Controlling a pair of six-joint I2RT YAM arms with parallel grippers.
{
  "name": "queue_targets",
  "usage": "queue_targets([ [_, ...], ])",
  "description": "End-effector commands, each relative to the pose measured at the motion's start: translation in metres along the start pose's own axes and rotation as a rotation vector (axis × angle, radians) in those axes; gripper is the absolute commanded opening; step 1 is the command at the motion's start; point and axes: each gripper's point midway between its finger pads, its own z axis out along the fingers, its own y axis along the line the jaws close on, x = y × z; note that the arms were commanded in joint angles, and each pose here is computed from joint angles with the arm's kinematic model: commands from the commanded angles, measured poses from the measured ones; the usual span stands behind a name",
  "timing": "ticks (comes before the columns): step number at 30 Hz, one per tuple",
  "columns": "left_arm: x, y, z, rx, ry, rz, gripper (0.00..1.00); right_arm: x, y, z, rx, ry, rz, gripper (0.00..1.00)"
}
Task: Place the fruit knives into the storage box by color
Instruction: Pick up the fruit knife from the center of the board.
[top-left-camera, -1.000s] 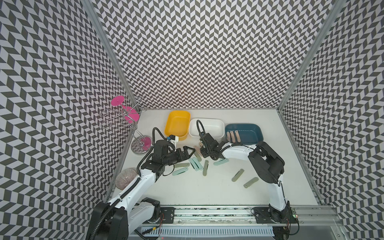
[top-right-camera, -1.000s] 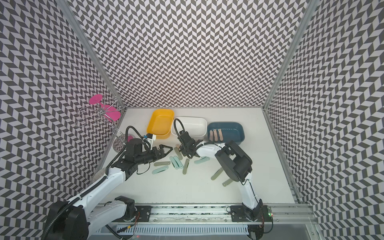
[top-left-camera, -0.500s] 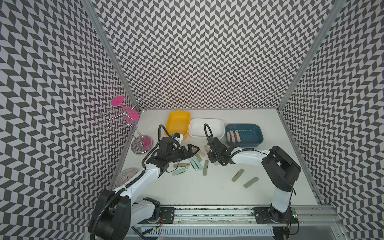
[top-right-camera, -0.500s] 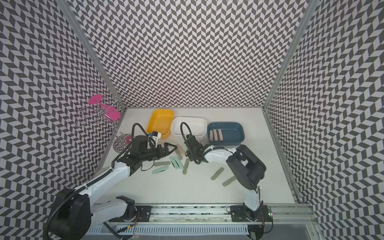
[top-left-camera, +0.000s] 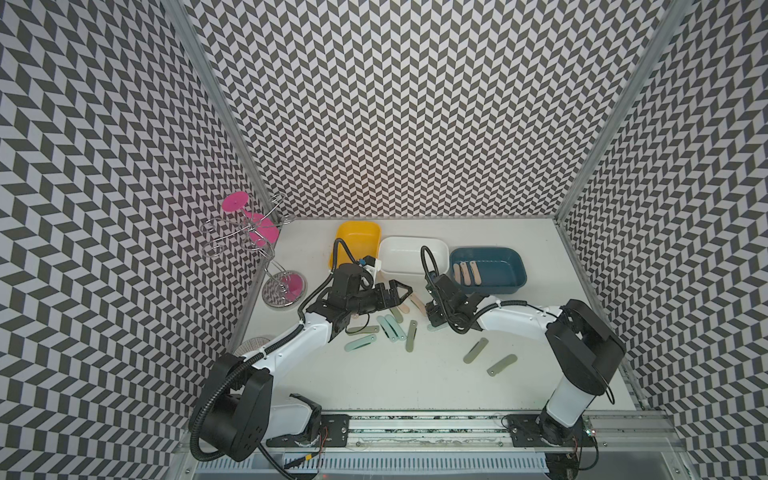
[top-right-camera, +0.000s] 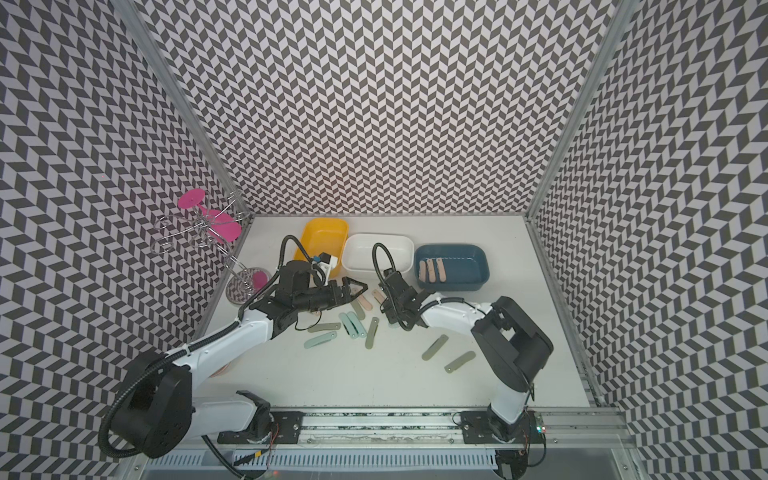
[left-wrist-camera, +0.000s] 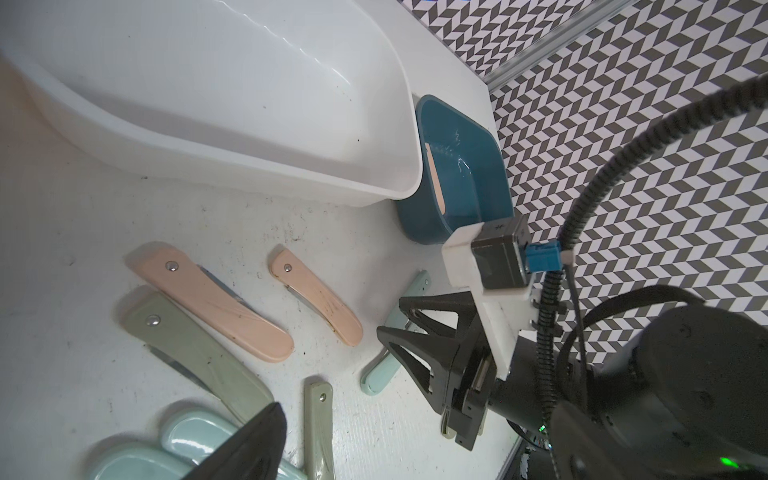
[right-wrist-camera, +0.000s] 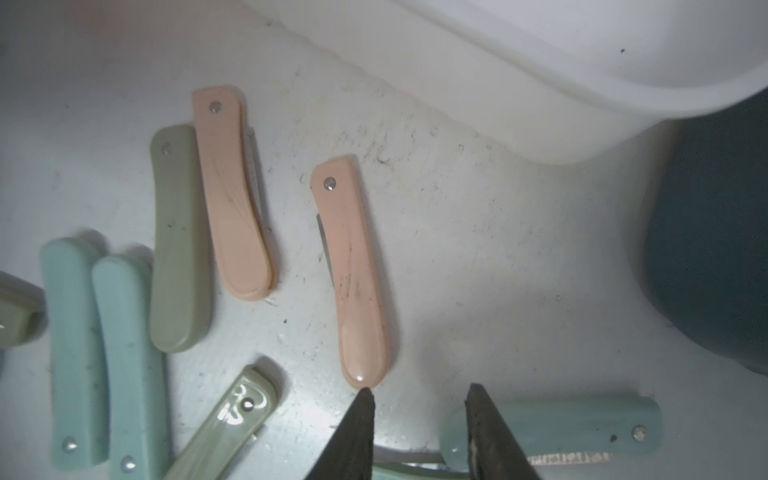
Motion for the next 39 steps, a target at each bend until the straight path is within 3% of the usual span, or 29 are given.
queue_targets([
  [1,-0.011,-0.009,-0.001,0.013,-0.036,0.019,1.0,-0.028,0.012,-0.006,-0.053,-0.068,-0.007,0.47],
  [8,-0.008,-0.006,-0.005,-0.002,-0.041,0.02,1.0,-0.034,0.026,0.01,-0.104,-0.078,-0.04,0.52],
  [24,-0.011,-0.001,-0.015,-0.013,-0.063,0.012,1.0,-0.018,0.036,0.049,-0.08,-0.034,-0.097,0.5],
  [32,-0.011,-0.003,-0.015,-0.008,-0.064,0.012,1.0,-0.004,0.036,0.061,-0.046,0.0,-0.116,0.35],
  [39,-0.012,-0.004,-0.016,-0.005,-0.068,0.01,1.0,-0.006,0.035,0.052,-0.051,-0.008,-0.092,0.24],
])
